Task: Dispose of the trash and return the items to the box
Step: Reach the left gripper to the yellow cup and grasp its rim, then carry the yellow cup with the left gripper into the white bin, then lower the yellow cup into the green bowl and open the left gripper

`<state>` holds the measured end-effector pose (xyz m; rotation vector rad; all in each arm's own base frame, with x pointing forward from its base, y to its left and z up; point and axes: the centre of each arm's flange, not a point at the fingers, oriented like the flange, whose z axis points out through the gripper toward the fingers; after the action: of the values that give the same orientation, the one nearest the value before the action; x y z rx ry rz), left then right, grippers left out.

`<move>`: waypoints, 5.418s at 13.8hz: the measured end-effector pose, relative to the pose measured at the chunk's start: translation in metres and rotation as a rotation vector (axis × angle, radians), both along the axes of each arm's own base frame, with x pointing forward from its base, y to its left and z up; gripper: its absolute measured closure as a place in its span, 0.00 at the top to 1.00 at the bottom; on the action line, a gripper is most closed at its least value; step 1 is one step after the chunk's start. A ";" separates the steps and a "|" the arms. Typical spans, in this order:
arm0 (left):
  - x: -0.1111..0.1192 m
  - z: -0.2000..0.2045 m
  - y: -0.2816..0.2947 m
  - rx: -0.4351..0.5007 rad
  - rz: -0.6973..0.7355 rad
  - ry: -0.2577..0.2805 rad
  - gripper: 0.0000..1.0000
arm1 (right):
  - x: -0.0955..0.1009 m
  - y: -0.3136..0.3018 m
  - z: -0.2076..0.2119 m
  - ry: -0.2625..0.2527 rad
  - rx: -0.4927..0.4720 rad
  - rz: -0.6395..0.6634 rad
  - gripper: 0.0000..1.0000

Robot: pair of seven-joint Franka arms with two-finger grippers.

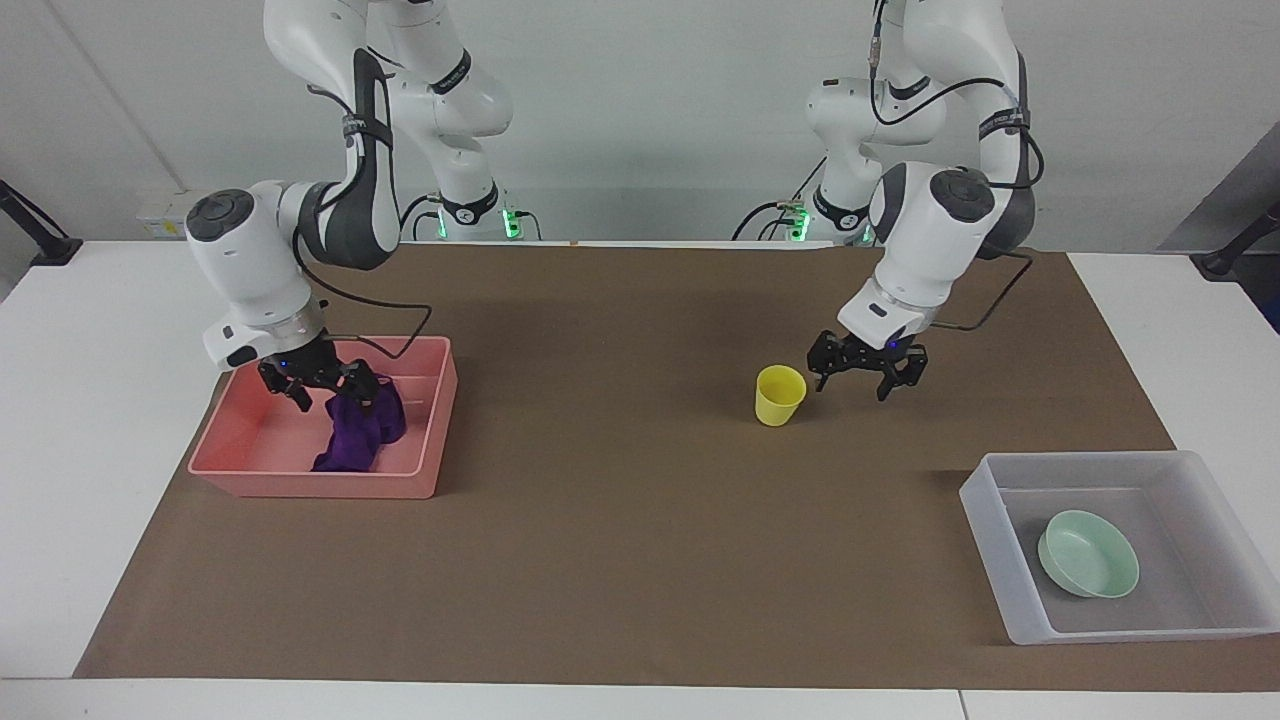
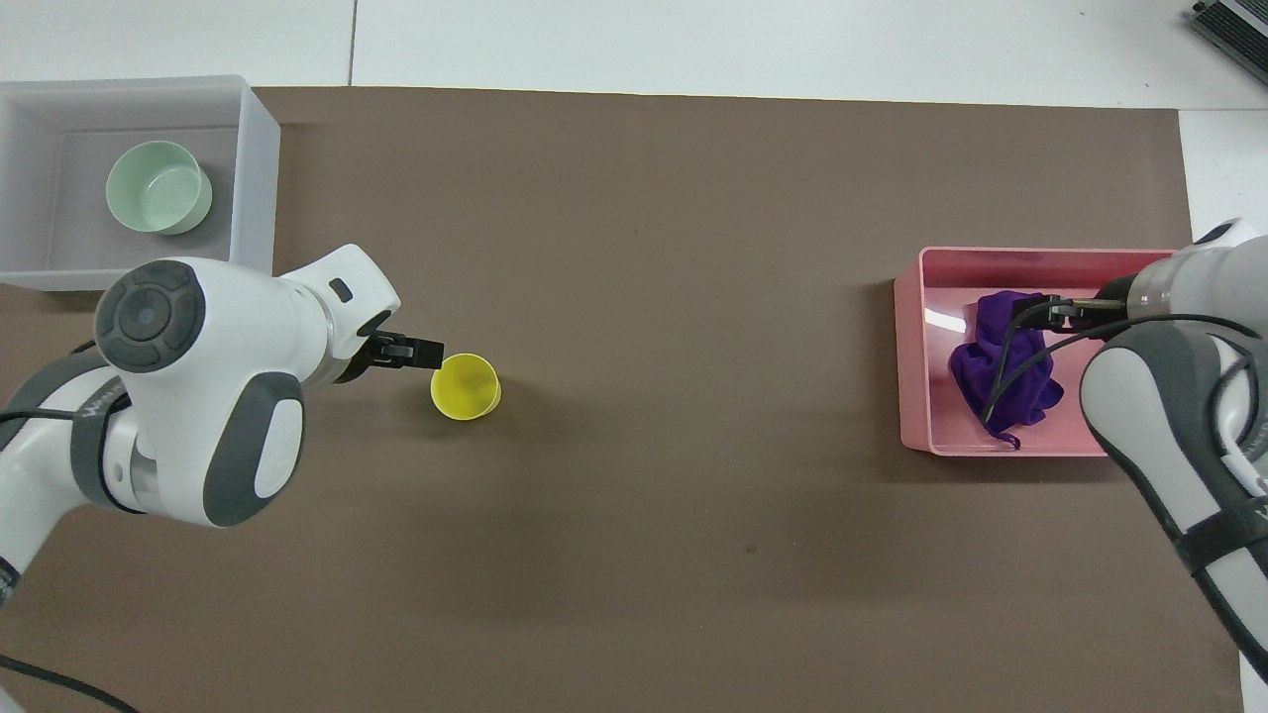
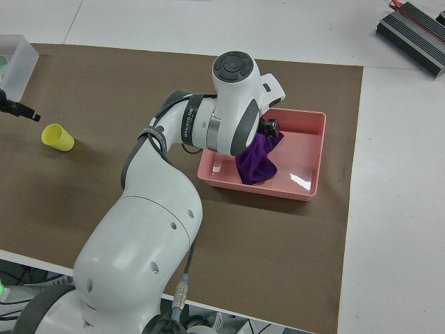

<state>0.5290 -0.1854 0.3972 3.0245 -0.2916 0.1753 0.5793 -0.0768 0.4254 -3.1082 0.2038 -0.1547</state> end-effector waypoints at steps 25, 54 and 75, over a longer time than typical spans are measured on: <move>0.003 0.005 -0.003 -0.028 0.090 -0.049 0.03 | -0.052 0.040 0.205 0.024 0.011 -0.001 1.00; 0.198 0.031 0.338 0.023 0.293 -0.166 0.03 | -0.056 0.045 0.210 0.092 -0.014 -0.006 1.00; 0.199 -0.027 0.339 -0.008 0.317 -0.164 0.05 | -0.051 0.047 0.204 0.104 -0.016 -0.010 1.00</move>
<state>0.7283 0.1540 0.3700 3.0333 0.1798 0.4473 0.5280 -0.0300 0.6290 -3.1344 0.2207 0.0048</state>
